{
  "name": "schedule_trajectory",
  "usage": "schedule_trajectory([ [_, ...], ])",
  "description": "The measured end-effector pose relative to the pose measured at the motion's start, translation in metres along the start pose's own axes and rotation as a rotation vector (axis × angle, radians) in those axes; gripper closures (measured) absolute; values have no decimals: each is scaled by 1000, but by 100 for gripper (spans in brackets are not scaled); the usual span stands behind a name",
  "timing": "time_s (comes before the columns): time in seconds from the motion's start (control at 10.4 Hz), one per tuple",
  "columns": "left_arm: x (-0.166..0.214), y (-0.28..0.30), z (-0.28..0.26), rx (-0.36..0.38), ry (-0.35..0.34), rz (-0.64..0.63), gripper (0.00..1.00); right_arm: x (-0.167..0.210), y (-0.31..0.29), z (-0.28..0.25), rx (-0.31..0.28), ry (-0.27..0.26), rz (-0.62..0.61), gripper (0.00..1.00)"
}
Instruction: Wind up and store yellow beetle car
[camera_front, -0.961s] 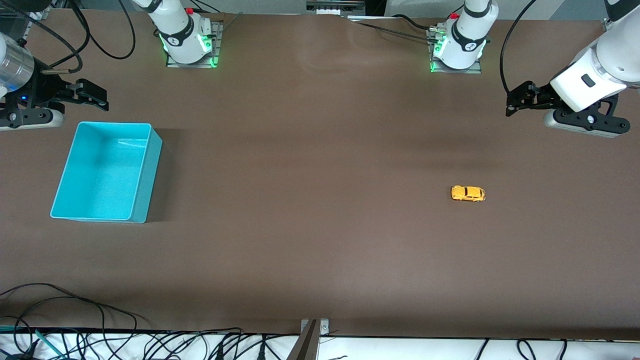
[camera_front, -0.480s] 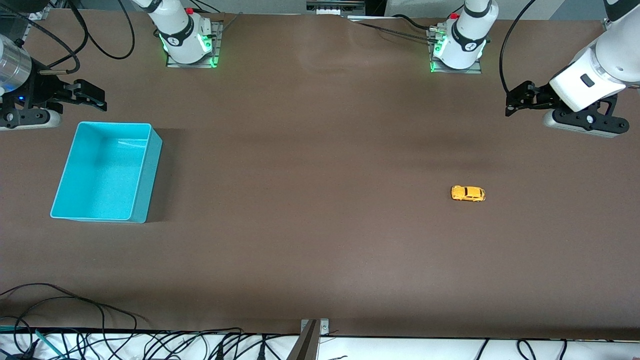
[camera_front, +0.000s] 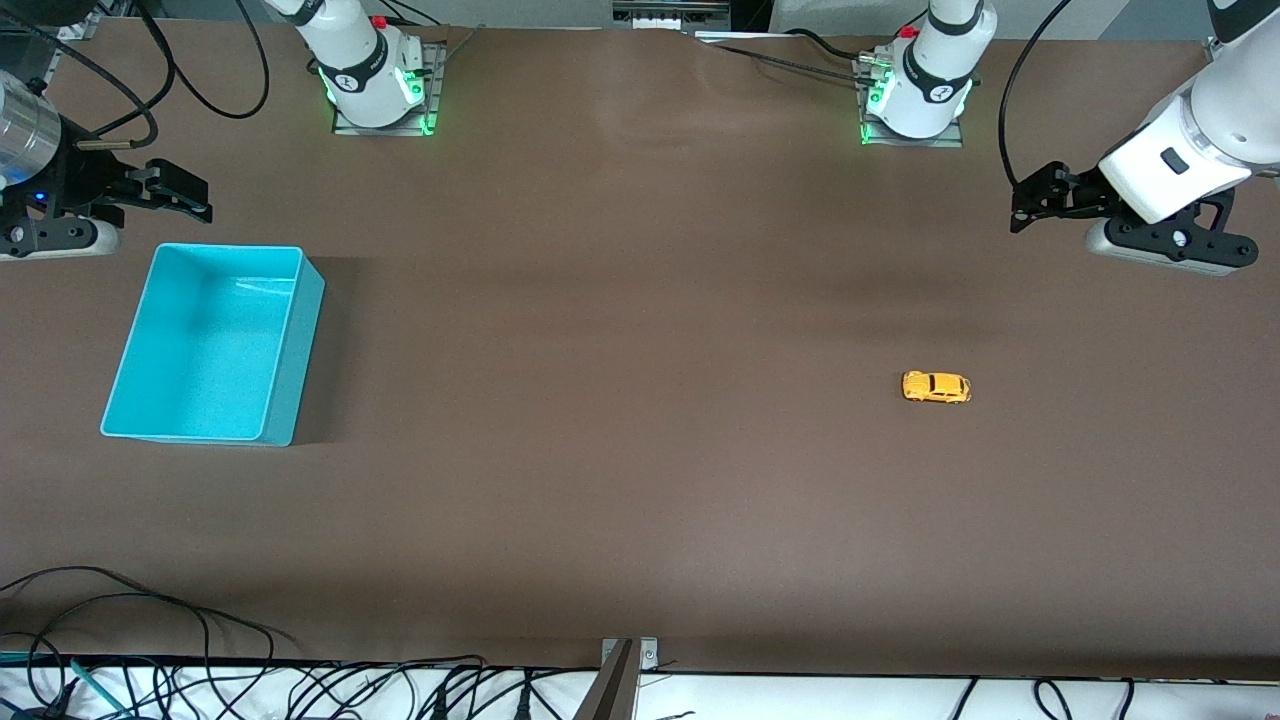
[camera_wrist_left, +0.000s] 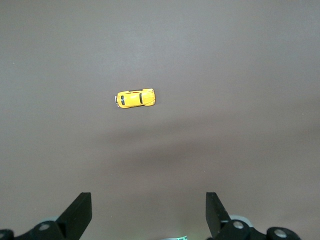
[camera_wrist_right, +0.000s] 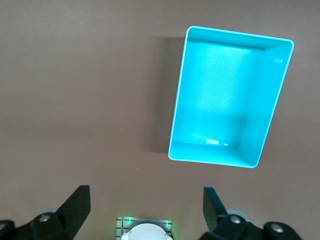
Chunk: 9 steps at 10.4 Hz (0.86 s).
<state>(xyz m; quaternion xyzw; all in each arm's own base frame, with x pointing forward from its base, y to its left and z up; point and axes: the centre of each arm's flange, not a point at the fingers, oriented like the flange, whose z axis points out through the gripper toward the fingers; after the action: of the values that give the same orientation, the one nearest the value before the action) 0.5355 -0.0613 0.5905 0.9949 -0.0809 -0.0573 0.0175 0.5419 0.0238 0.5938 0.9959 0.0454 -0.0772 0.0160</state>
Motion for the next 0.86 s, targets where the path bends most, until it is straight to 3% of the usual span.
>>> schedule_trajectory([
  [0.86,0,0,0,0,0,0,0,7,-2,10,0,-16,-3,0],
])
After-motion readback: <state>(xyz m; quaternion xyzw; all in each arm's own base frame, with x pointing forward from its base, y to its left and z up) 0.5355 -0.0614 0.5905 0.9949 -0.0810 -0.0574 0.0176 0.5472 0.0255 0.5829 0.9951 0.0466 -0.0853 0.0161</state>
